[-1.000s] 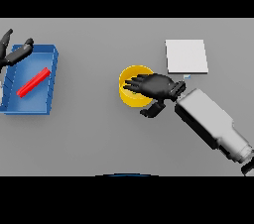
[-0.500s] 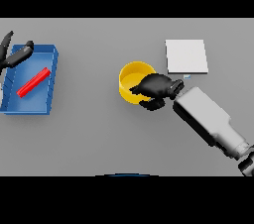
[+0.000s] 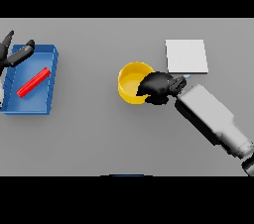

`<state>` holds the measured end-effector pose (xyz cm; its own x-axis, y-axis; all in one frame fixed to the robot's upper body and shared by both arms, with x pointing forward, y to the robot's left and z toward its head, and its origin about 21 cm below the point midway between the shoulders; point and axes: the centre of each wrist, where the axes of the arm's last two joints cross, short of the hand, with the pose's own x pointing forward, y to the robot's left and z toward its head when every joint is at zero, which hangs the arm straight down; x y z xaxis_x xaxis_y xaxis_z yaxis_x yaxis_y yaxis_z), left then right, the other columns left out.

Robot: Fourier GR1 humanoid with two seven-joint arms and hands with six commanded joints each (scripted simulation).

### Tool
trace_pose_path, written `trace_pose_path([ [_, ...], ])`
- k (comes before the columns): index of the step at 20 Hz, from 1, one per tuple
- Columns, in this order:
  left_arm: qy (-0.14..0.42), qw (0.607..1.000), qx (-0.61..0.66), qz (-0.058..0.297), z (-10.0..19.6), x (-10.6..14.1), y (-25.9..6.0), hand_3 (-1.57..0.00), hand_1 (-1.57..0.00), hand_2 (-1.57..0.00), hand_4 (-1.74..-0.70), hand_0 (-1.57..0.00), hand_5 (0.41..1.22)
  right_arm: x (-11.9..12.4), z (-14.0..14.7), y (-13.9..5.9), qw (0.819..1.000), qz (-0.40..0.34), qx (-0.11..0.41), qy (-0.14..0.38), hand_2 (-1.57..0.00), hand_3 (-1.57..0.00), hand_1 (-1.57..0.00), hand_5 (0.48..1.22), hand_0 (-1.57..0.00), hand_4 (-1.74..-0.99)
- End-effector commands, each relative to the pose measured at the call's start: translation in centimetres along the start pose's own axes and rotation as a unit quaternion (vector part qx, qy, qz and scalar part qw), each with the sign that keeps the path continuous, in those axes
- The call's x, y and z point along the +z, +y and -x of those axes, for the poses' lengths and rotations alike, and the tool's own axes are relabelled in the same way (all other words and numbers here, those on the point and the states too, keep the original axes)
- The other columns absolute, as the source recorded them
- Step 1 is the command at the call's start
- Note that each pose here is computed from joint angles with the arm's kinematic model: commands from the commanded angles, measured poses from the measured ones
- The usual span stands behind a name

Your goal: Pick up the red beaker and tilt it to pour out 1 green nut into yellow bowl. Pick up the yellow bowl and place it on the metallic measuring scale.

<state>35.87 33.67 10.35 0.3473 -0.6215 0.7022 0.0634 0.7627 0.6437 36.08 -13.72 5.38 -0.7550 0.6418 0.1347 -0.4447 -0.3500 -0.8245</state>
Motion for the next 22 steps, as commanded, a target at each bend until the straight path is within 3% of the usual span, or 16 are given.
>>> trace_pose_path([
  [1, -0.001, 1.000, 0.001, 0.001, -0.2, 0.2, -0.2, 0.00, 0.00, 0.00, -0.79, 0.00, 0.704, 0.2, -0.4, -0.3, 1.000, 0.003, 0.002, -0.002, -1.36, -1.20, -1.49, 1.203, -1.49, -1.714],
  [7, 0.003, 1.000, -0.008, -0.004, -0.1, -0.1, 0.1, 0.00, 0.00, 0.00, -0.77, 0.00, 0.705, 2.5, -0.3, -2.9, 1.000, 0.018, 0.001, 0.014, -1.48, -1.16, -1.55, 1.216, -1.55, -1.734],
  [9, -0.002, 1.000, -0.001, -0.004, 0.0, -0.1, 0.1, 0.00, 0.00, 0.00, -0.78, 0.00, 0.702, 3.4, 0.0, -3.7, 0.999, 0.025, 0.005, 0.032, -1.45, -1.20, -1.56, 1.218, -1.56, -1.736],
  [14, -0.007, 1.000, 0.011, 0.006, -0.2, -0.1, 0.0, 0.00, 0.00, 0.00, -0.80, 0.00, 0.704, 4.0, -0.8, -5.0, 0.998, 0.042, 0.009, 0.051, -1.51, -1.18, -1.57, 1.219, -1.57, -1.739],
  [22, 0.004, 1.000, 0.023, 0.003, -0.6, 0.5, 0.6, 0.00, 0.00, 0.00, -0.84, 0.00, 0.737, 6.8, 4.0, -6.8, 0.985, 0.102, 0.000, 0.137, -1.53, -1.16, -1.57, 1.221, -1.56, -1.741],
])
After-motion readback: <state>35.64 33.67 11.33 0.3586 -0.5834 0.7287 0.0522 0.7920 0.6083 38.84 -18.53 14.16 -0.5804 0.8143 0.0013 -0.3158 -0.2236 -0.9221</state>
